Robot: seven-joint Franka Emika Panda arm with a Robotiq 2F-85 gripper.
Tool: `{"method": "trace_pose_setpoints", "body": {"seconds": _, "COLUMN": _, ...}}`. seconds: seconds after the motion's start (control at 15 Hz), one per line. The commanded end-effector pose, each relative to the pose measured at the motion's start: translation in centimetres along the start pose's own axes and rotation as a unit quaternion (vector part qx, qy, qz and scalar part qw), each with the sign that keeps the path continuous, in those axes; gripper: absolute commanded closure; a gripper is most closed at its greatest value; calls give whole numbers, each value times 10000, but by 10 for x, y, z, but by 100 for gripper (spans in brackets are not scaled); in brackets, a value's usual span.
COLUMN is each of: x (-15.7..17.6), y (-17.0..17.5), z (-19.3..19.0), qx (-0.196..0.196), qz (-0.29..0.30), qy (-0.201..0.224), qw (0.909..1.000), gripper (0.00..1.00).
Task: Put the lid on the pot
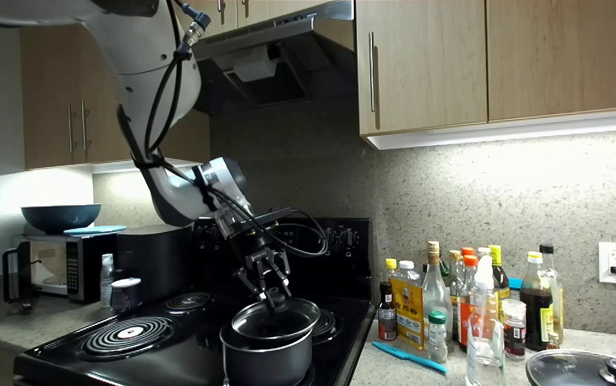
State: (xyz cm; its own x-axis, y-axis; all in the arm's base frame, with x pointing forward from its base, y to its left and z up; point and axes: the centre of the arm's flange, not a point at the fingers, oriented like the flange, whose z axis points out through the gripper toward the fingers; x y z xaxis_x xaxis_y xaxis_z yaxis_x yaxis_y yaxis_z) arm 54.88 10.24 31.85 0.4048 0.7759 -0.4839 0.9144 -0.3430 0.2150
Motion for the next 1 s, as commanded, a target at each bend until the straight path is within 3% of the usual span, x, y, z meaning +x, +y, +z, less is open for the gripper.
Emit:
{"method": "trace_pose_setpoints", "body": {"seconds": 0.0, "x": 3, "y": -20, "z": 18, "qx": 71, "qz": -202, "qy": -93, "qw": 9997, "gripper": 78}}
{"method": "trace_pose_setpoints", "body": {"seconds": 0.93, "x": 4, "y": -35, "z": 26, "qx": 124, "qz": -467, "qy": -207, "qw": 9986, "gripper": 78}}
